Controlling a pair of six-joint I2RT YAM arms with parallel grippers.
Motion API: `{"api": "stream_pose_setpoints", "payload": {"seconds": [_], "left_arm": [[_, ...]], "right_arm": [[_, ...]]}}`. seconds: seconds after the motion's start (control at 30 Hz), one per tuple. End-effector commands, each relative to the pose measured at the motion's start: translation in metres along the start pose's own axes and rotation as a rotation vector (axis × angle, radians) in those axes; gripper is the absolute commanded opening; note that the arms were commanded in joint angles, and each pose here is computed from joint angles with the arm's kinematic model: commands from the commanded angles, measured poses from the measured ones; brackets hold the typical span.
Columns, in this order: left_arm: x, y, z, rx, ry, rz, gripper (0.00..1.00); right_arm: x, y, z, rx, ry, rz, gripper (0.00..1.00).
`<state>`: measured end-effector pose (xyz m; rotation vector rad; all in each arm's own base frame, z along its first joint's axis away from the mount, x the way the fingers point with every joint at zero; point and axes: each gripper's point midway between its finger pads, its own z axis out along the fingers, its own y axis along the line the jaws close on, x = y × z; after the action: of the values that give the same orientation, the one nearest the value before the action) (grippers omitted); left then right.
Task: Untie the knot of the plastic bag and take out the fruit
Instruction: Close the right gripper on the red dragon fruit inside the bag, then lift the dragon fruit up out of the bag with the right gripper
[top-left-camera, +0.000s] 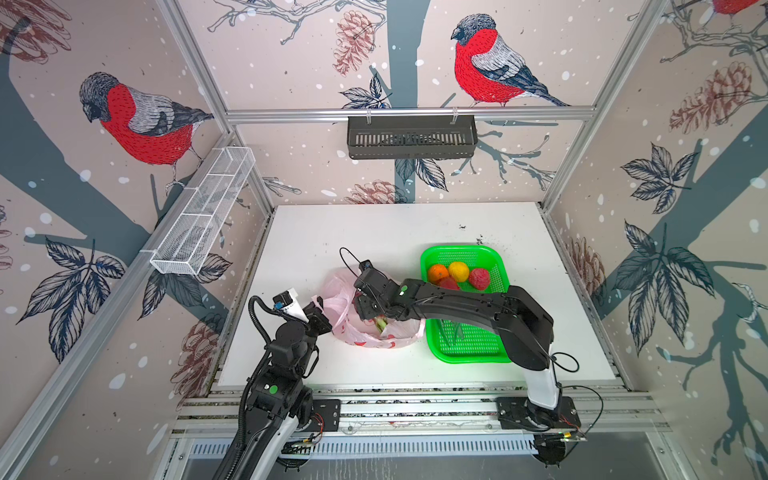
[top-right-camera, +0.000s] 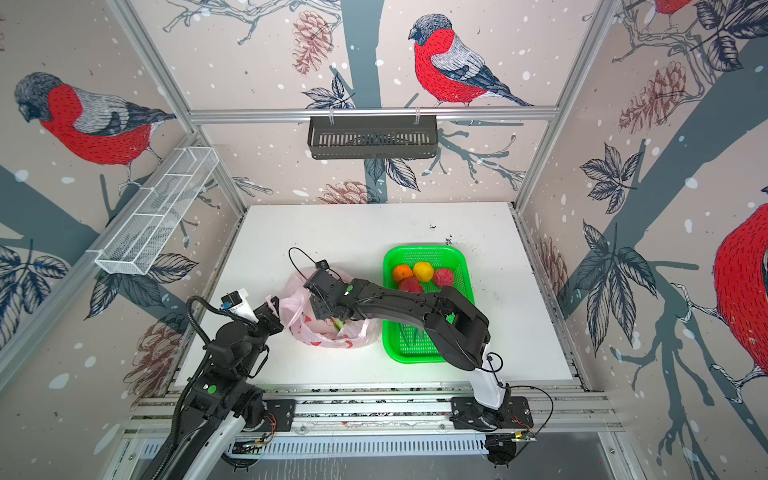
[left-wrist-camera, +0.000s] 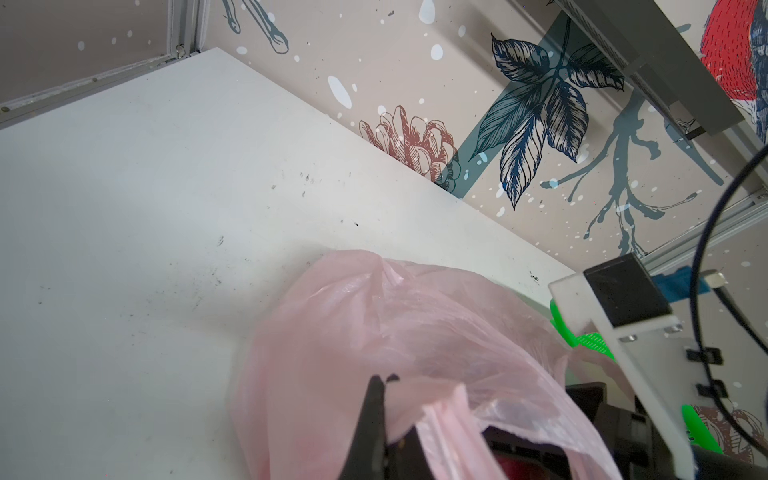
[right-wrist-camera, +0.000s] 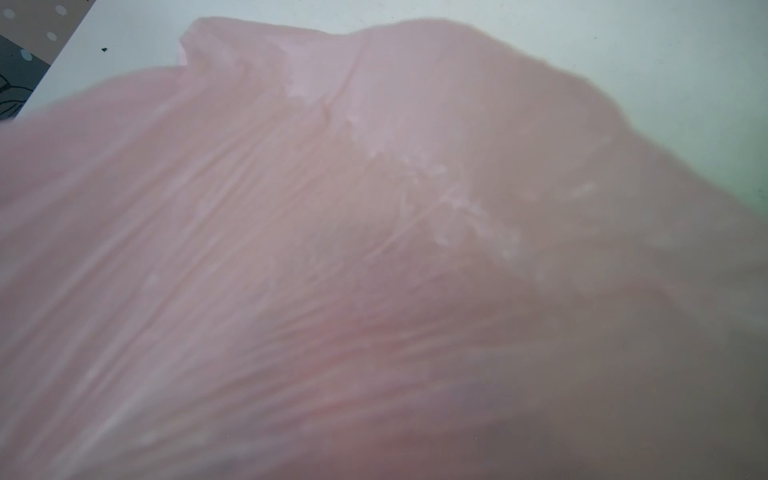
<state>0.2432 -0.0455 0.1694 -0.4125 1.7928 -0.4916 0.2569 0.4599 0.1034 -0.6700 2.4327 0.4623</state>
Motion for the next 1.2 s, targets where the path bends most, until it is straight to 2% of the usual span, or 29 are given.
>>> {"api": "stream_pose_setpoints", "payload": {"seconds": [0.0,0.5,0.87,1.17], "left_arm": [[-0.018,-0.009,-0.001,0.026,-0.069,-0.005,0.0],[-0.021,-0.005,0.005,-0.009,-0.086,0.01,0.0],[-0.015,0.008,0.012,-0.069,-0.074,0.015,0.0],[-0.007,0.018,0.013,-0.106,-0.062,0.015,0.0]], "right_arm": [[-0.003,-0.001,-0.007,0.011,-0.017,-0.023,0.32],[-0.008,-0.002,-0.028,0.028,-0.049,-0.052,0.32],[-0.018,-0.001,-0.06,0.05,-0.124,-0.093,0.32],[-0.028,-0.01,-0.08,0.073,-0.2,-0.081,0.32]]}}
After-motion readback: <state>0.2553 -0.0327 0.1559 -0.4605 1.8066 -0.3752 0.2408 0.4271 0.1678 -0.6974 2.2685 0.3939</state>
